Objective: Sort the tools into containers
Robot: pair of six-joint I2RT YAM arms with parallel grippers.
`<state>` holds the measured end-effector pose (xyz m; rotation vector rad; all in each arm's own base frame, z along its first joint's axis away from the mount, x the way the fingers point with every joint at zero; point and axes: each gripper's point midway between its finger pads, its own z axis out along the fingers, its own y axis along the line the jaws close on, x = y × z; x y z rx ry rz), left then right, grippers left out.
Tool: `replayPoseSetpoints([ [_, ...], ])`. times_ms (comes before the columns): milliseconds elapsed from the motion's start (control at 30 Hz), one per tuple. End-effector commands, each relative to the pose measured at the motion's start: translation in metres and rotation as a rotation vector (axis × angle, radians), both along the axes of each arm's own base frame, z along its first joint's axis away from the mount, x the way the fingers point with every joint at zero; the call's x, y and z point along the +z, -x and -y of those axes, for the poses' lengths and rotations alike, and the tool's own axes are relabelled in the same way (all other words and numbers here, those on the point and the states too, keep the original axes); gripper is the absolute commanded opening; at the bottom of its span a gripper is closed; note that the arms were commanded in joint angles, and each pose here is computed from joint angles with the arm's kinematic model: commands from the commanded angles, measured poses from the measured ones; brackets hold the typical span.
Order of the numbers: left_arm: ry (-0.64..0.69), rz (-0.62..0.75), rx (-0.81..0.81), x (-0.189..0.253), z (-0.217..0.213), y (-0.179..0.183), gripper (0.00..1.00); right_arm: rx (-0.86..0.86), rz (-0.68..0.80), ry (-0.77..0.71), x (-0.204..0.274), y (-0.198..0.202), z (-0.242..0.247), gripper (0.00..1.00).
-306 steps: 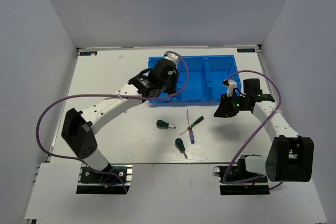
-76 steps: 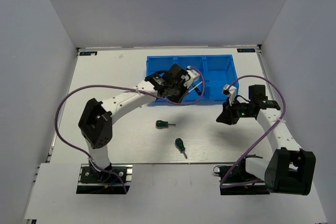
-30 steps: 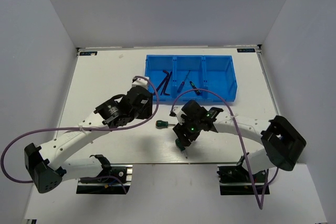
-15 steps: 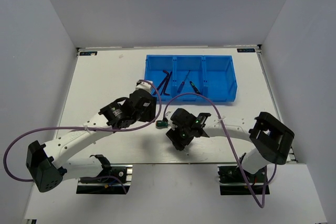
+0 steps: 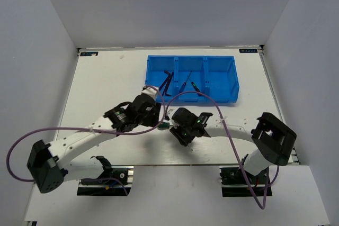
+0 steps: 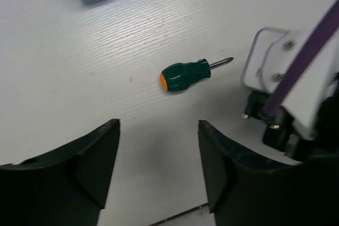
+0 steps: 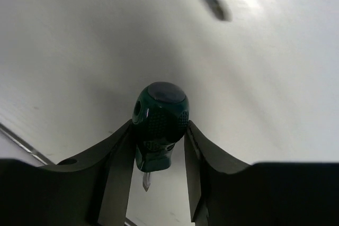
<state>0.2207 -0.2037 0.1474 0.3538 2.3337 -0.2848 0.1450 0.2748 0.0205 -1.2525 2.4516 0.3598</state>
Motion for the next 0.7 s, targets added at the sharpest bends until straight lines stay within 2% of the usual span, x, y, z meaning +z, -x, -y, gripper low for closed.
replayPoseSetpoints([
  [0, -0.018, -0.039, -0.134, -0.024, 0.025, -0.001, 0.75, -0.042, 0.123, 0.004, 0.036, -0.041, 0.022, 0.0],
  [167, -0.055, -0.048, -0.252, -0.044, 0.047, -0.013, 0.76, -0.141, 0.269, -0.054, 0.094, -0.091, 0.064, 0.0],
  [333, -0.108, -0.087, -0.387, -0.068, 0.062, -0.014, 0.84, -0.243, 0.45, -0.087, 0.147, -0.155, 0.107, 0.0],
  [500, -0.2, -0.112, -0.47, -0.088, 0.068, -0.022, 0.85, -0.406, 0.433, -0.1, 0.16, -0.212, 0.137, 0.0],
  [567, -0.228, -0.141, -0.496, -0.097, 0.067, -0.02, 0.87, -0.463, 0.388, -0.084, 0.148, -0.228, 0.15, 0.0],
  [667, -0.245, -0.121, -0.529, -0.093, 0.07, -0.025, 0.87, -0.525, 0.358, -0.084, 0.153, -0.261, 0.157, 0.0],
])
